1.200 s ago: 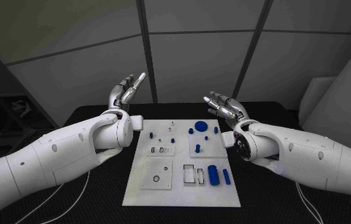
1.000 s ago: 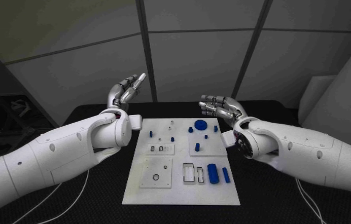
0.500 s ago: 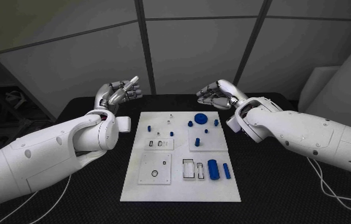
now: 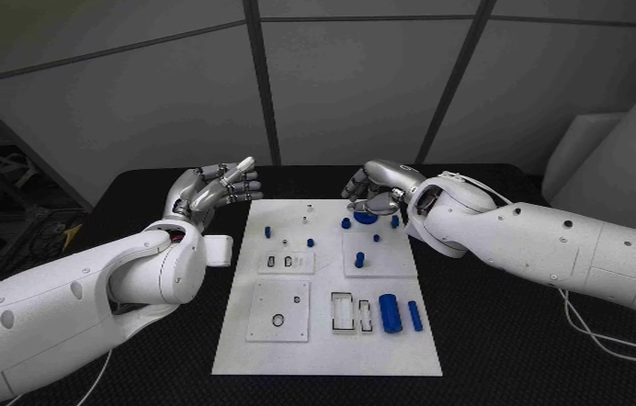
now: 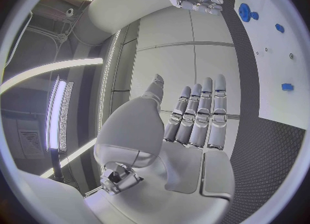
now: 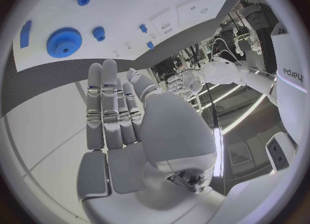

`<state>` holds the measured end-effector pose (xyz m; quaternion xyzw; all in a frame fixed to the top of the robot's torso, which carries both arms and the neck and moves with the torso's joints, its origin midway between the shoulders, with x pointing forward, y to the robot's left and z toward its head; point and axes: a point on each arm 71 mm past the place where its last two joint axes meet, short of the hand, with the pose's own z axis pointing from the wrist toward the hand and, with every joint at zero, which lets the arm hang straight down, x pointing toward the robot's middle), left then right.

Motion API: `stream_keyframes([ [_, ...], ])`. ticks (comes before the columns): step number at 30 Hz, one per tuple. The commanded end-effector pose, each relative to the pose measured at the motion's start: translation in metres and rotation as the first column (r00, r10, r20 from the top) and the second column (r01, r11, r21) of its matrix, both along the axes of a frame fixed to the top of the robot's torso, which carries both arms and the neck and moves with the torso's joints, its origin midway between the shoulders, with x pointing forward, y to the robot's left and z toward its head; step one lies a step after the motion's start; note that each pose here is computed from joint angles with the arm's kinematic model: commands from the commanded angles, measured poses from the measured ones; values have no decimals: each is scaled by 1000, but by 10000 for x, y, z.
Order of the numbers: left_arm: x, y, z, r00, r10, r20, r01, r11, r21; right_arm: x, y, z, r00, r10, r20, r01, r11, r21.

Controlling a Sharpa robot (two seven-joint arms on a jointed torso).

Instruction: Assemble the parts on the task board

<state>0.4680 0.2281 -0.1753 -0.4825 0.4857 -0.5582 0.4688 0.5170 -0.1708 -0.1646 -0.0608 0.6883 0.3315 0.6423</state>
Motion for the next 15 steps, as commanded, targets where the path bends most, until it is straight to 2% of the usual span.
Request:
stream_keyframes([
  [1,-44,-59,29,999,-42,9,43,999,-2,4,27,-39,1000,-17,21,22,976,-215],
  [15,-120,-119,44,997,-74,3,74,997,-14,5,112,-50,999,-34,30,42,944,-326],
])
